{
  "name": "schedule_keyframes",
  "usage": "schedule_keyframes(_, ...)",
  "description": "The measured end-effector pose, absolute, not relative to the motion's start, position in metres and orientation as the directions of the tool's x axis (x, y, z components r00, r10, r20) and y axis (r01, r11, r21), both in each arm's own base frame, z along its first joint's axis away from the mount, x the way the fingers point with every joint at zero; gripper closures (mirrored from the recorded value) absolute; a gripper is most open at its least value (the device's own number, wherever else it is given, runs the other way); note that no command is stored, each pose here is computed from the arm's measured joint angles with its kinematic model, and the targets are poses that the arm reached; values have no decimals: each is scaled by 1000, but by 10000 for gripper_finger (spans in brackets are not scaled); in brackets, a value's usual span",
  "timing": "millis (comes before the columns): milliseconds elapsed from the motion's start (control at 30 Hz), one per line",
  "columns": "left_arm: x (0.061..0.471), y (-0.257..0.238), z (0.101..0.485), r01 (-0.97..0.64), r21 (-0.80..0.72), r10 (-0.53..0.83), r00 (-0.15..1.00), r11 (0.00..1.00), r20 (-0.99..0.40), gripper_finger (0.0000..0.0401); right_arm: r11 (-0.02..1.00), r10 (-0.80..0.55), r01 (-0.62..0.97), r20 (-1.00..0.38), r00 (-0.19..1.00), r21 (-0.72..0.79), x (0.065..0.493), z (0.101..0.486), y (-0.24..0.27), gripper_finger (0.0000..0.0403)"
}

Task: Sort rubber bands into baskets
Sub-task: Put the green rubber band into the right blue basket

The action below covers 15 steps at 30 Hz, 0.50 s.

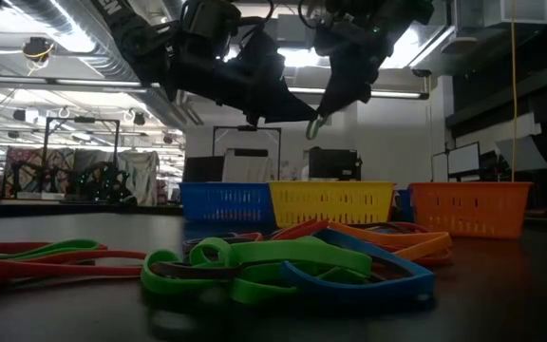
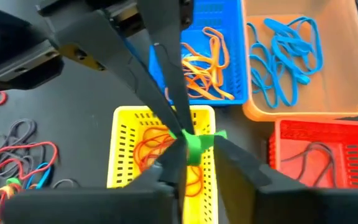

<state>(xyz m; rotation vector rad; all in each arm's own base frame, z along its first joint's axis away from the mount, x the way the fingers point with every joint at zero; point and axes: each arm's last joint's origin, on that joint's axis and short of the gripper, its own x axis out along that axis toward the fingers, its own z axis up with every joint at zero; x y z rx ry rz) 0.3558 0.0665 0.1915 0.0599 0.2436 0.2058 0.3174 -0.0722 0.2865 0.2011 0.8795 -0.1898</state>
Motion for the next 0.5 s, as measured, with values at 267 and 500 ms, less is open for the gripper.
schedule_keyframes(267,356,67,191,-204,48,209,950,978,-234,386,967,-82,239,-778,623,90,317,286,-72,387)
schedule_keyframes(500,355,67,190,-223,-28,209,946,974,-248,311,966,-86,247,-805,587,77,314,284,-72,395)
